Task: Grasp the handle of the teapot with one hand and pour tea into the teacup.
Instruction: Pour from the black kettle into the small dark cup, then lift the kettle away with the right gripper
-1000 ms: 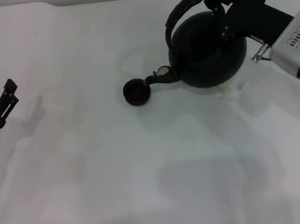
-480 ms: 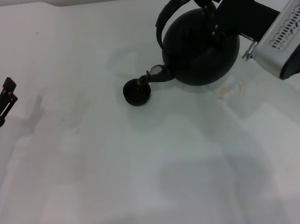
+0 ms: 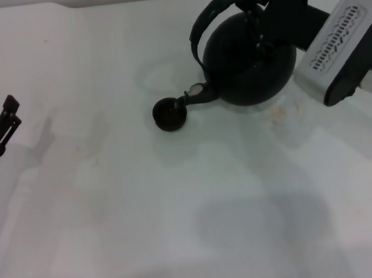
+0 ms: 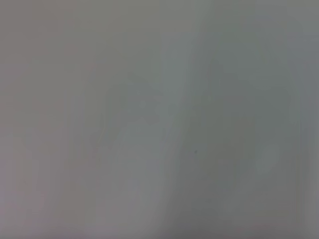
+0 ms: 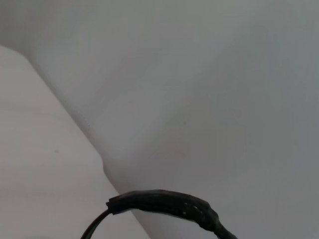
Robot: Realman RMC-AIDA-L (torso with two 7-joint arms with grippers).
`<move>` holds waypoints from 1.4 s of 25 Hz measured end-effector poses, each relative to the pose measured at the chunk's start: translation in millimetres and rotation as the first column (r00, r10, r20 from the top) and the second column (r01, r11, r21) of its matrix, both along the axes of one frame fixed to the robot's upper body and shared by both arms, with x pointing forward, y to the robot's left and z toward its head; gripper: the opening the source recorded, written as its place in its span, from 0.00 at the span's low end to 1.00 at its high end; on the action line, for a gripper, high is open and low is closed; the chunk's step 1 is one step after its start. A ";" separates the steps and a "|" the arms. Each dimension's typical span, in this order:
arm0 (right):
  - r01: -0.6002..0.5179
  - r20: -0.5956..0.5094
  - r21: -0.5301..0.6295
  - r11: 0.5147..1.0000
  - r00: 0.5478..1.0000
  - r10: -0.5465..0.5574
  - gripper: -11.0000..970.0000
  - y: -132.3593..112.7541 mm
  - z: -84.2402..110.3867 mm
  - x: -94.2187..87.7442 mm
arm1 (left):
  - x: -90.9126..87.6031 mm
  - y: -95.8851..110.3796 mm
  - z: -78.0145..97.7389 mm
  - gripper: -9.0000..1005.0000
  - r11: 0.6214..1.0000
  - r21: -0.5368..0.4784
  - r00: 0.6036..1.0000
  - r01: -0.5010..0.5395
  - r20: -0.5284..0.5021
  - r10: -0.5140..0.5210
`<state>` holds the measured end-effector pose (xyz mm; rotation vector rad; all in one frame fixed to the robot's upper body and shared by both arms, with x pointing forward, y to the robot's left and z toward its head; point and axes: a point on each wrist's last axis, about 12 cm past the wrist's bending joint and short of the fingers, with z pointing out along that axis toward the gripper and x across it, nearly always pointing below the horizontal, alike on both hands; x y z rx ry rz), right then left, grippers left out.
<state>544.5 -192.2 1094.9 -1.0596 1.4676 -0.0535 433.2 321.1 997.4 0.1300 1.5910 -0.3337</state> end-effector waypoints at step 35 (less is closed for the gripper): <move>0.004 0.052 -0.075 0.997 0.999 0.000 0.12 4.0 5.9 3.8 | 4.5 -1.0 0.8 0.87 1.000 0.001 1.000 -0.001 0.002 0.001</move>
